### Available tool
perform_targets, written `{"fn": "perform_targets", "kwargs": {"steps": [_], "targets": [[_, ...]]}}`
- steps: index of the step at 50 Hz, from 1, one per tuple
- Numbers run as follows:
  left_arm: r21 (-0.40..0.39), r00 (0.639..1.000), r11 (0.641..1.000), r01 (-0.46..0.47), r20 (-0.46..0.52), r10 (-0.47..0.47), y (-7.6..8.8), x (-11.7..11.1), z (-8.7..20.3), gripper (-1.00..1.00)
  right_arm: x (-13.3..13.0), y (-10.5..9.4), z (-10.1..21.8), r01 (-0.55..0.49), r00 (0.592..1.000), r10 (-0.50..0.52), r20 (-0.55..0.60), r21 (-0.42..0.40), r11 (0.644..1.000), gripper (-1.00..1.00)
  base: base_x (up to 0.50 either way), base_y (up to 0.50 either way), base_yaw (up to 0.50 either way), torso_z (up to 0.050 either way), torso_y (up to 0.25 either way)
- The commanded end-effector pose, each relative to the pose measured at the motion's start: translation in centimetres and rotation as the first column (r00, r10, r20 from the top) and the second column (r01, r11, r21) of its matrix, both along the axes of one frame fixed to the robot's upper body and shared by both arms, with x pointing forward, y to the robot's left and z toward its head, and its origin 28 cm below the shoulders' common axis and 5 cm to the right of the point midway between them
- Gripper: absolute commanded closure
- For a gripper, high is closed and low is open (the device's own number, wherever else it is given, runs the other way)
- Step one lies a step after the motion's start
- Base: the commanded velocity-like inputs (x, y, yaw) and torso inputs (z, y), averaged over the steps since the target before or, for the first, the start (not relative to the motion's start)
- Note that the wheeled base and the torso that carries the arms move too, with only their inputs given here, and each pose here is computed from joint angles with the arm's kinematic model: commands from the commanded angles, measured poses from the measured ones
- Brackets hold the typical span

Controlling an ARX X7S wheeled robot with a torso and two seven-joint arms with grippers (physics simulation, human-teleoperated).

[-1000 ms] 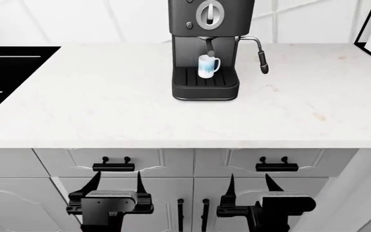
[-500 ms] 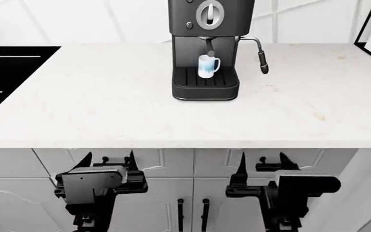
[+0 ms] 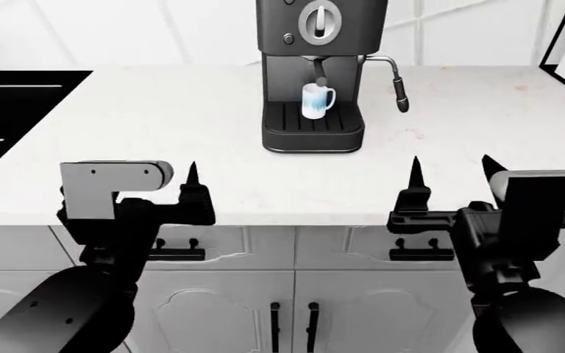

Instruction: Press the button on the coffee machine to serve coffee.

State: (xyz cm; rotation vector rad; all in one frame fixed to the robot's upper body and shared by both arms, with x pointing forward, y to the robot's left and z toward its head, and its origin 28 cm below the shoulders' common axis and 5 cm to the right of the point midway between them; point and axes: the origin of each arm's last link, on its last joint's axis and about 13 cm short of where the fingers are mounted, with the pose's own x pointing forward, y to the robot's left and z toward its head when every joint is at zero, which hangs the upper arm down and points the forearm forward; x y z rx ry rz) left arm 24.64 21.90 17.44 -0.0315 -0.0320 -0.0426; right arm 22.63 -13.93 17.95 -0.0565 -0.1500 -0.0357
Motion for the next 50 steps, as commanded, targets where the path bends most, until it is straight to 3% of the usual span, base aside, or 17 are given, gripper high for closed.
{"fn": "perform_targets", "kwargs": {"steps": [1,9,34,50], "targets": [[0.003,1.000,1.000,0.028,-0.004,-0.028,0.5,0.8,2.8,-1.00,-0.2,-1.1,3.0,0.011,1.000,-0.010,0.024,-0.034,0.999,-1.00,0.00,0.00,0.00,0.000,0.000],[0.018,1.000,0.999,0.028,-0.002,-0.028,0.7,0.7,3.1,-1.00,-0.1,-1.5,2.4,0.030,0.999,-0.030,0.011,-0.047,0.998,-1.00,0.02,0.00,0.00,0.000,0.000],[0.014,1.000,1.000,0.005,-0.010,-0.004,0.9,0.5,2.2,-1.00,-0.9,-2.6,2.1,0.051,0.999,-0.050,0.021,-0.036,0.998,-1.00,0.29,-0.01,0.00,0.000,0.000],[0.006,1.000,1.000,-0.012,0.002,0.012,1.1,0.4,2.2,-1.00,-0.7,-2.4,1.9,0.035,0.999,-0.035,0.010,-0.047,0.998,-1.00,0.49,-0.13,0.00,0.000,0.000]]}}
